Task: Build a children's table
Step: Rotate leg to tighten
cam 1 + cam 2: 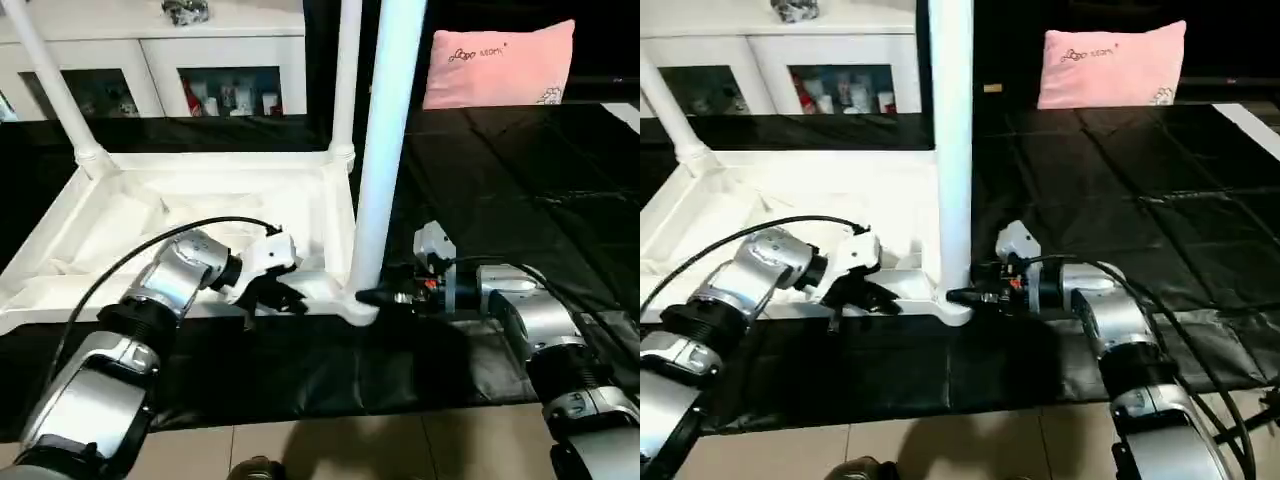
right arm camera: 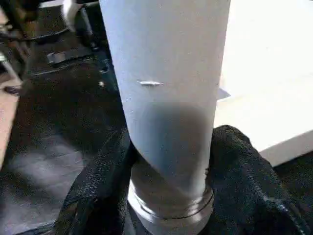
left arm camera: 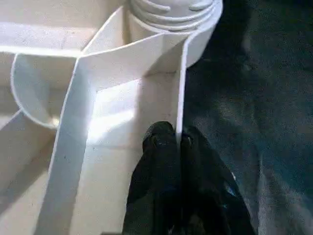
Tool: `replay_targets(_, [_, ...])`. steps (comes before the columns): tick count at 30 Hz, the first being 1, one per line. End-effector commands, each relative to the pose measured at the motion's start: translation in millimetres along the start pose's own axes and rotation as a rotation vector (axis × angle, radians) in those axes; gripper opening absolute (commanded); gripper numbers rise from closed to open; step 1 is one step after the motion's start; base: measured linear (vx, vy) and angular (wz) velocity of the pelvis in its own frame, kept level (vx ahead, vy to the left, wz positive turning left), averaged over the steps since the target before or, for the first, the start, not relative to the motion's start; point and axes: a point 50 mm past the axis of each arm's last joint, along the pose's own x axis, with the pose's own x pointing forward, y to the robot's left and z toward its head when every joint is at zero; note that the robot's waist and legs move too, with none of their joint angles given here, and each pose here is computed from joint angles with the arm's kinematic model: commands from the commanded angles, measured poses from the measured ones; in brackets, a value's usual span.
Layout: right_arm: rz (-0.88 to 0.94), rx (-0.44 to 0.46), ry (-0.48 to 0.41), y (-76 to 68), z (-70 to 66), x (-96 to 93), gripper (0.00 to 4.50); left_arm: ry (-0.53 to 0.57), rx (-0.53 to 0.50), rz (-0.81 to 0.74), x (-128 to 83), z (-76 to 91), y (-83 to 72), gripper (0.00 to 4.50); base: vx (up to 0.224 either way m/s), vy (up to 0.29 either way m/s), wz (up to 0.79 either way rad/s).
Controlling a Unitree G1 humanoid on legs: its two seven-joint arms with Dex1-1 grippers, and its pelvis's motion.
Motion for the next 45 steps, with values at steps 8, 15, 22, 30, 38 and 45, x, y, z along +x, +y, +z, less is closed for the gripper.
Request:
replay_targets(8, [-0.496, 0.279, 0.063, -13.5, -28.9, 40.4, 2.02, -0.239, -0.217, 0.452, 9.0, 53.8, 32.6, 0.00, -0.006, 0.000, -0.01])
replay_targets(15, [-0.650, 0.332, -0.005, -18.7, -10.2, 64.5, 2.01, -0.259, -0.237, 0.561, 18.7, 72.8, 35.9, 0.00, 0.000, 0.000, 0.00])
replay_targets(22, [-0.638, 0.242, -0.081, -28.3, 5.3, 50.8, 2.98, -0.199, -0.164, 0.514, 17.5, 63.3, 33.0, 0.00, 0.000, 0.000, 0.00])
replay_targets(30, [-0.608, 0.114, -0.153, -39.9, 13.4, 12.1, 3.59, -0.187, -0.110, 0.351, 16.5, 45.7, 23.0, 0.00, 0.014, -0.004, 0.01])
replay_targets(38, [-0.283, -0.073, -0.111, -27.8, 20.6, -15.7, 4.27, -0.134, 0.007, 0.174, 5.5, 28.4, 13.7, 0.00, 0.007, -0.002, 0.00])
replay_targets(45, [-0.013, -0.146, -0.021, -10.6, 20.6, -17.9, 4.45, -0.040, 0.152, -0.078, -7.6, 14.8, -2.3, 0.00, 0.000, 0.000, 0.00])
